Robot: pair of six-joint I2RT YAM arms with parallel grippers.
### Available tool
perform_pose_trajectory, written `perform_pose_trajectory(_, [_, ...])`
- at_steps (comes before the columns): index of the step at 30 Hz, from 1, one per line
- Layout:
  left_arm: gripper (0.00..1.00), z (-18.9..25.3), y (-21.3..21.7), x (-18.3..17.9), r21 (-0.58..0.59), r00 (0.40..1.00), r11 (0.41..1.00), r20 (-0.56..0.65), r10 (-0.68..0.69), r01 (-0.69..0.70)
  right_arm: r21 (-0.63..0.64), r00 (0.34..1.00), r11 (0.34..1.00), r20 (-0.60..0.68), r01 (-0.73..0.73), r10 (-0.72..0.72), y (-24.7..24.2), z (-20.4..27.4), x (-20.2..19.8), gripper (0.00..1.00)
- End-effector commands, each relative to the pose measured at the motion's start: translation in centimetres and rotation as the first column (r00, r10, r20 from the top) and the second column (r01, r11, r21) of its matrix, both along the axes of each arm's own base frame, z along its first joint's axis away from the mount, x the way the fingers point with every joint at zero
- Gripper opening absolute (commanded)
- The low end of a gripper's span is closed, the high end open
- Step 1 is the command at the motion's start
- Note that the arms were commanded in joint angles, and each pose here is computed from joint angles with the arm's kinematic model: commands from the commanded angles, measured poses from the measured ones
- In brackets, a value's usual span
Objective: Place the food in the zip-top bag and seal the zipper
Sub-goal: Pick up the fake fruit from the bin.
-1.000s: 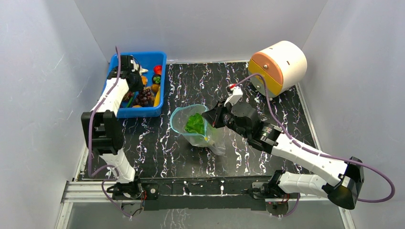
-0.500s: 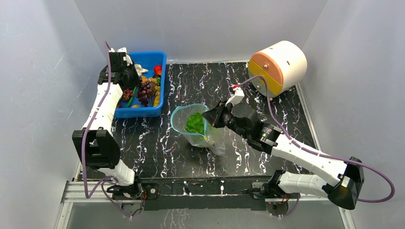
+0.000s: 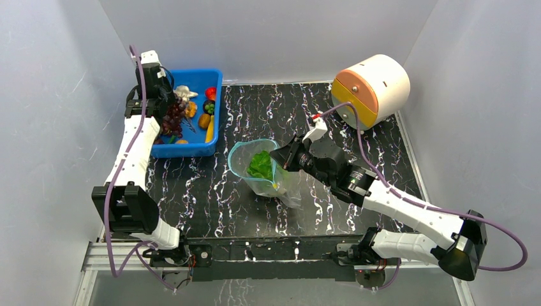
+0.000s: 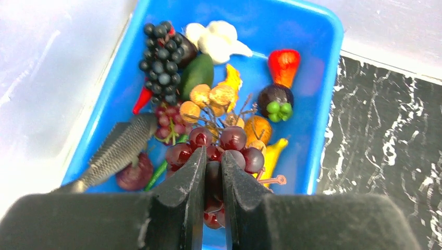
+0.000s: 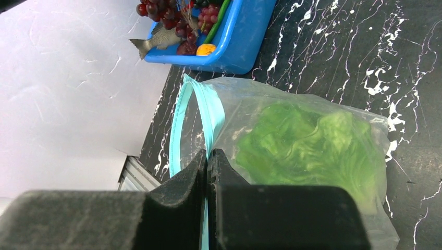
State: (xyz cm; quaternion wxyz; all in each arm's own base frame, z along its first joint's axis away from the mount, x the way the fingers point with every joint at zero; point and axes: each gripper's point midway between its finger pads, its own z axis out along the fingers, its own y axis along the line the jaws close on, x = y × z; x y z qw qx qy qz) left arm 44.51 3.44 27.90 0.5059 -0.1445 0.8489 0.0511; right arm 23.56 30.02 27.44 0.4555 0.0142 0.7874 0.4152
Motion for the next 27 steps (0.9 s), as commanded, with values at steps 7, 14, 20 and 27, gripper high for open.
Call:
perform_pose_trajectory(7, [0.05,-10.4,-0.6,-0.6,-0.003,0.978,0.998,-0.202,-0.055,0.055,0.111,0.999,0.994,0.047,-0.004,-0.001,0.0,3.1,-0.1,0.0])
perform_pose_trajectory(14, [0.07,-7.8,-1.5,0.5,-0.027,0.977,0.994,-0.183,-0.11,0.107,0.118,0.999,0.993,0.055,-0.004,-0.002,-0.4,3.2,-0.5,0.0])
perform_pose_trajectory(20, [0.07,-1.9,-1.4,0.5,0.004,0.993,0.994,-0.044,-0.113,0.113,0.112,0.997,0.994,0.078,-0.004,-0.005,-0.6,3.9,-0.4,0.0])
perform_pose_trajectory(27, [0.07,2.5,-0.3,-0.3,0.058,0.996,0.996,0.05,-0.071,0.068,0.109,0.996,0.994,0.085,-0.011,0.002,-0.4,4.0,-0.4,0.0])
